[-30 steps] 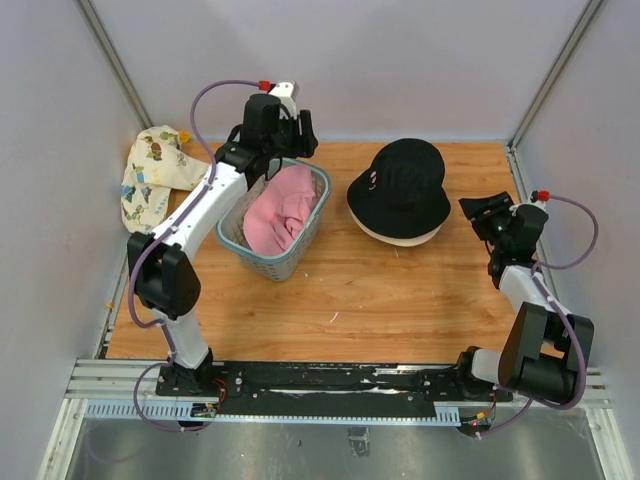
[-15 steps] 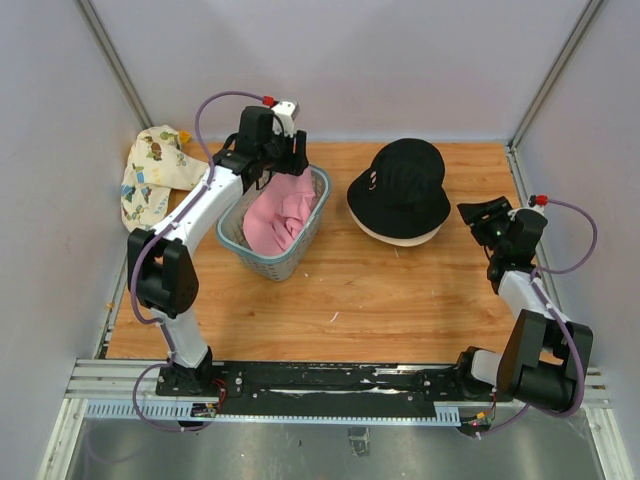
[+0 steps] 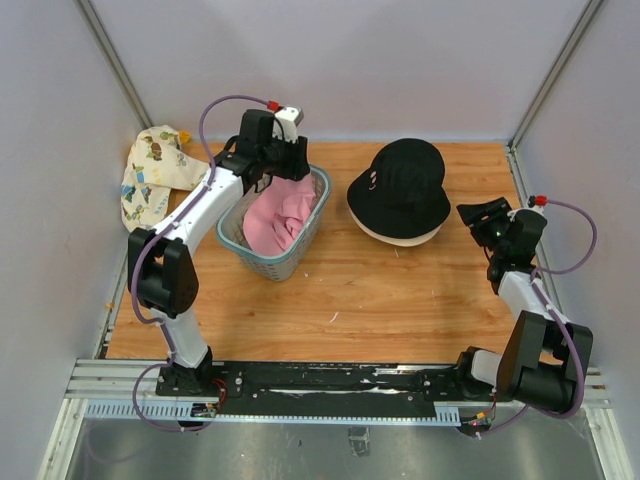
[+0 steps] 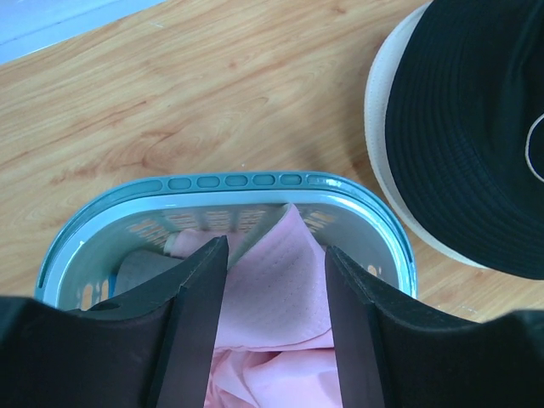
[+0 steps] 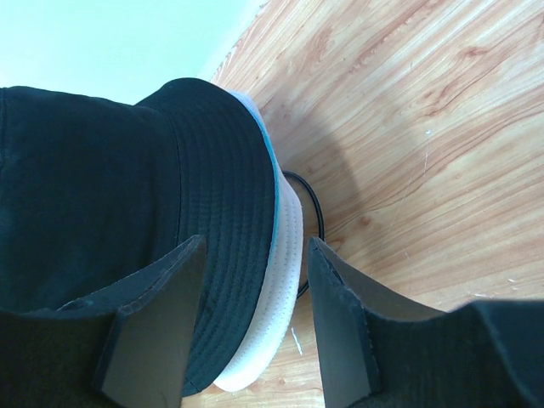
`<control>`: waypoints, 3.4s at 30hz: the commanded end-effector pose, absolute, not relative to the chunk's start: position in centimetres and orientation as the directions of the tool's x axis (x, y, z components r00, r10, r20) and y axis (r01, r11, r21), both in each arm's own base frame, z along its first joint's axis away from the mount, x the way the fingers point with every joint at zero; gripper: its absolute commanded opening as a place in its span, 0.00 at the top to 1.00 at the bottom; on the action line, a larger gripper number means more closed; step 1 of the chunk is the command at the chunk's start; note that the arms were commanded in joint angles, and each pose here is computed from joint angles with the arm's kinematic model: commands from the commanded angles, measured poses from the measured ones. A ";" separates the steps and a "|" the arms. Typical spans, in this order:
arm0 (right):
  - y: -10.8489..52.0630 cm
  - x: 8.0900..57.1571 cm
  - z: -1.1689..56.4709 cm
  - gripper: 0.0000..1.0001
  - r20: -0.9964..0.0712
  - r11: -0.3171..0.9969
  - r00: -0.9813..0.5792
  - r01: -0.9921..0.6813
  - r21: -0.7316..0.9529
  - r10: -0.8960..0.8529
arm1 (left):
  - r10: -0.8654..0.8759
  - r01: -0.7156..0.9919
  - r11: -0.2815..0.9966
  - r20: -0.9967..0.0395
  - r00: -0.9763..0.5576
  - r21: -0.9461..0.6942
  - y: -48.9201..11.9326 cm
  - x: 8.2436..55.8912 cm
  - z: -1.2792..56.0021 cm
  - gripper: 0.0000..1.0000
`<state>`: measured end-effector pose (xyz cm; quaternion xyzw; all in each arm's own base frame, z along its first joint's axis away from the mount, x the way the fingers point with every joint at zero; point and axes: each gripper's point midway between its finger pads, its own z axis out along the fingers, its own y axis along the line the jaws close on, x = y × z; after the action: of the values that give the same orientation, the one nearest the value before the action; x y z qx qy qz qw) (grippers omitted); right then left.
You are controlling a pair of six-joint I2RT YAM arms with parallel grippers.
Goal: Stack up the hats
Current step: Pick up the hat from the bin, then stack the hat on the hat.
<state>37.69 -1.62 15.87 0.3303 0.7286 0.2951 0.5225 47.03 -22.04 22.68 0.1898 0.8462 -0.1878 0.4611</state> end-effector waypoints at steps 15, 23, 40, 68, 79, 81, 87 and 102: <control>-1.3 37.1 15.5 0.47 -0.579 0.623 -0.251 0.162 0.765 0.776 | 0.173 0.484 0.865 -0.828 -0.533 -0.131 -21.2 46.9 20.9 0.40; -1.3 37.1 15.6 0.47 -0.580 0.625 -0.250 0.161 0.764 0.775 | 0.179 0.487 0.863 -0.821 -0.542 -0.133 -21.2 46.6 20.7 0.41; -1.2 36.7 16.0 0.47 -0.585 0.627 -0.243 0.158 0.763 0.774 | 0.154 0.488 0.854 -0.807 -0.570 -0.181 -21.1 44.3 20.7 0.99; 11.0 31.2 31.2 0.42 -0.853 0.808 -0.264 -0.285 0.515 0.450 | -0.291 0.428 0.816 -0.915 -0.279 -0.389 -18.7 37.5 42.7 1.00; 21.2 28.4 33.9 0.39 -0.904 0.730 -0.290 -0.535 0.426 0.314 | -0.448 0.568 0.632 -0.846 -0.287 -0.528 -21.2 34.6 48.8 1.00; 22.5 28.3 34.3 0.39 -0.909 0.712 -0.290 -0.566 0.415 0.299 | -0.460 0.590 0.598 -0.835 -0.302 -0.542 -21.7 34.2 49.4 1.00; 25.7 28.0 35.6 0.37 -0.914 0.650 -0.282 -0.642 0.406 0.292 | -0.462 0.641 0.509 -0.811 -0.360 -0.575 -23.2 33.5 50.0 0.99; 28.8 26.5 37.4 0.30 -0.903 0.546 -0.285 -0.723 0.423 0.322 | -0.451 0.672 0.408 -0.776 -0.440 -0.618 -24.8 32.8 49.2 0.99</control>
<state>27.15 27.85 34.77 -0.1444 0.6969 0.4213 0.5622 33.41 -24.35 48.25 0.0690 0.6755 -0.5125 0.5256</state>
